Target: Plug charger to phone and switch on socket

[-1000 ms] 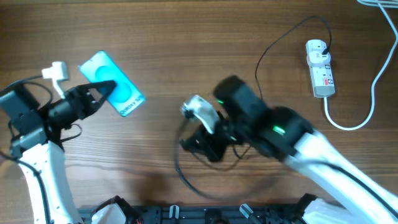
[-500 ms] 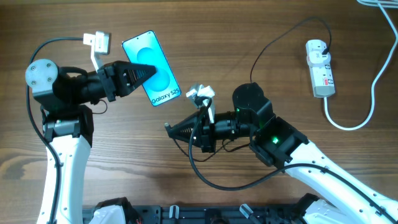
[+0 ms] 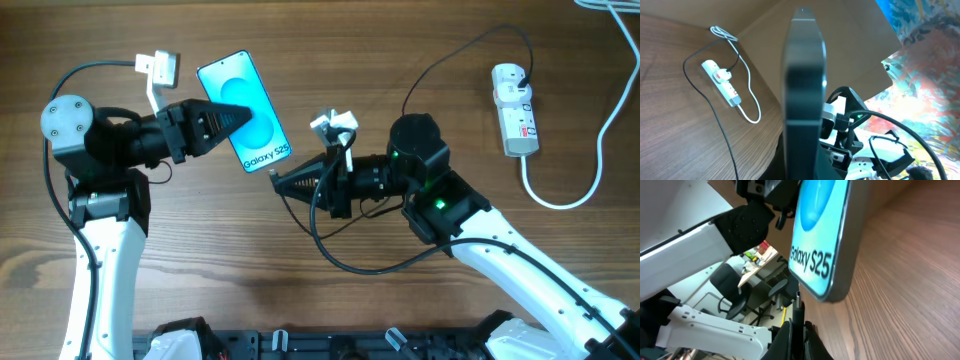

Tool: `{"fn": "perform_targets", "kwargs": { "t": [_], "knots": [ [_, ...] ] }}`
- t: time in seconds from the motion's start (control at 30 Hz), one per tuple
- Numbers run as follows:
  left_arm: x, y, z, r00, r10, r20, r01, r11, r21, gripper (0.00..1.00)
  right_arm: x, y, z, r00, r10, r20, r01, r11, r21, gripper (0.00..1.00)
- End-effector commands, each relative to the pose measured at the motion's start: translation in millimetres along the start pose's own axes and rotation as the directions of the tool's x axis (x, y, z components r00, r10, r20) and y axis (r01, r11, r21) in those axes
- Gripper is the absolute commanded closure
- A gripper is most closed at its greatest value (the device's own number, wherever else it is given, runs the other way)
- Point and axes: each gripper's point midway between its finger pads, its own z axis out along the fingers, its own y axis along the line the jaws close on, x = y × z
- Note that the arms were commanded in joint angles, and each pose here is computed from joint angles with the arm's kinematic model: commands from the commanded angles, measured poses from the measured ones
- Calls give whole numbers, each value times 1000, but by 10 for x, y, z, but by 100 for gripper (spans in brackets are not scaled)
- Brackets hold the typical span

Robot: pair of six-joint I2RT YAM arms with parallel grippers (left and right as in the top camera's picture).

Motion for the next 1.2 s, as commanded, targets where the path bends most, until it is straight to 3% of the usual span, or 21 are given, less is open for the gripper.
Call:
{"fn": "perform_targets", "kwargs": {
  "t": [0.0,1.17],
  "knots": [
    [15,-97,0,999,25,-24,-24,1000,18,96,13,6,9,1000,13,-12,-13,1000,-19,96],
    [50,-152,-3,996,73,-50,-71,997,39,96,22,0,-67,998,57,-41,-60,996,-70,96]
  ]
}}
